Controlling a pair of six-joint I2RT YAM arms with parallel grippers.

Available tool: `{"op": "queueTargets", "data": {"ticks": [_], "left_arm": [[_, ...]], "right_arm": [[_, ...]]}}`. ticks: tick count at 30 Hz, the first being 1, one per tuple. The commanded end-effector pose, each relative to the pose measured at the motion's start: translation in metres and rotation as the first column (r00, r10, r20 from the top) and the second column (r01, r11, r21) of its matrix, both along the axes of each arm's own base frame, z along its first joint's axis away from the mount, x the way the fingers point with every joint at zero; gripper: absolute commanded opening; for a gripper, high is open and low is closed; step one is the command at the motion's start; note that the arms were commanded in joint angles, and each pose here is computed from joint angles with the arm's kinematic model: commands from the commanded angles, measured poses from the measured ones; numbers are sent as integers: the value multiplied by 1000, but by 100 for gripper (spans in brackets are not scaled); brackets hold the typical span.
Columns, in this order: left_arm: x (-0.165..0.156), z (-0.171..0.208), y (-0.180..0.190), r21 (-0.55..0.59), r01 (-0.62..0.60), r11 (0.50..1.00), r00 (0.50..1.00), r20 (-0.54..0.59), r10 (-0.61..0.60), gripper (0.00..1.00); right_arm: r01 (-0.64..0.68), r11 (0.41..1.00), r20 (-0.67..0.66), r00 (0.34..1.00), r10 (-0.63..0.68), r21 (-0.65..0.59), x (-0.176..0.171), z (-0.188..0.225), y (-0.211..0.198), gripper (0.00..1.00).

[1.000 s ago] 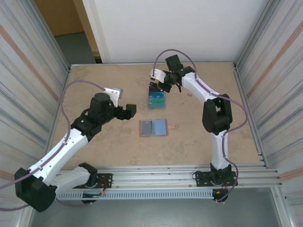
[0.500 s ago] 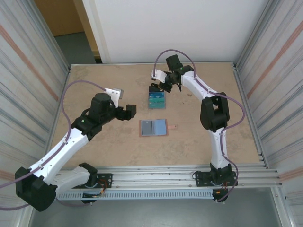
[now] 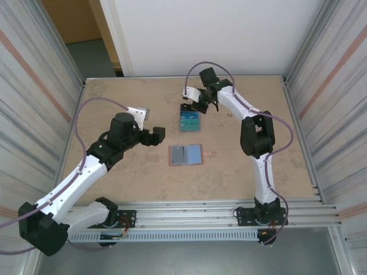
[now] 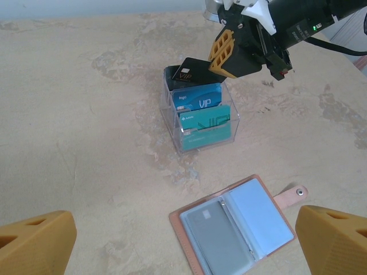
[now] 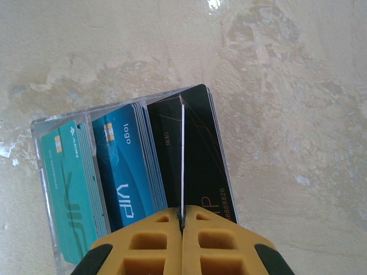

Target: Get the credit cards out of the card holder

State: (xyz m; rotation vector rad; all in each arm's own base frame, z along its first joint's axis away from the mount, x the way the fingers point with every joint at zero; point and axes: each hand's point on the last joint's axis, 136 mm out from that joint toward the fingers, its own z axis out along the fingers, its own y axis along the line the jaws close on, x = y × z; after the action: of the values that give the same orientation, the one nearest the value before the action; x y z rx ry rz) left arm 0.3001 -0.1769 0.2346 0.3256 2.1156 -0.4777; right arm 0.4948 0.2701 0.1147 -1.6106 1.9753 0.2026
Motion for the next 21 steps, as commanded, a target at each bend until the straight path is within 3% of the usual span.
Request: {"op": "queueTargets", "data": {"ticks": [1, 8, 10, 13, 21], "left_arm": [[2, 3, 2, 6, -7, 1000, 1000, 11, 7, 99], [4, 4, 0, 2, -4, 1000, 1000, 12, 4, 99], [4, 5, -1, -1, -1, 1000, 1000, 11, 1, 99], [4, 5, -3, -8, 8, 1000, 1000, 13, -8, 99], [2, 8, -2, -17, 9, 1000, 1000, 15, -8, 99]], "right_arm": [[-26, 1000, -11, 1000, 26, -12, 1, -6, 1, 0], [-33, 999, -21, 999, 32, -34, 0, -10, 4, 1], [-35, 999, -28, 999, 34, -41, -2, -12, 4, 14], [-33, 999, -37, 999, 32, -37, -5, -8, 5, 27], [4, 1000, -21, 1000, -4, 7, -6, 15, 7, 32]]}}
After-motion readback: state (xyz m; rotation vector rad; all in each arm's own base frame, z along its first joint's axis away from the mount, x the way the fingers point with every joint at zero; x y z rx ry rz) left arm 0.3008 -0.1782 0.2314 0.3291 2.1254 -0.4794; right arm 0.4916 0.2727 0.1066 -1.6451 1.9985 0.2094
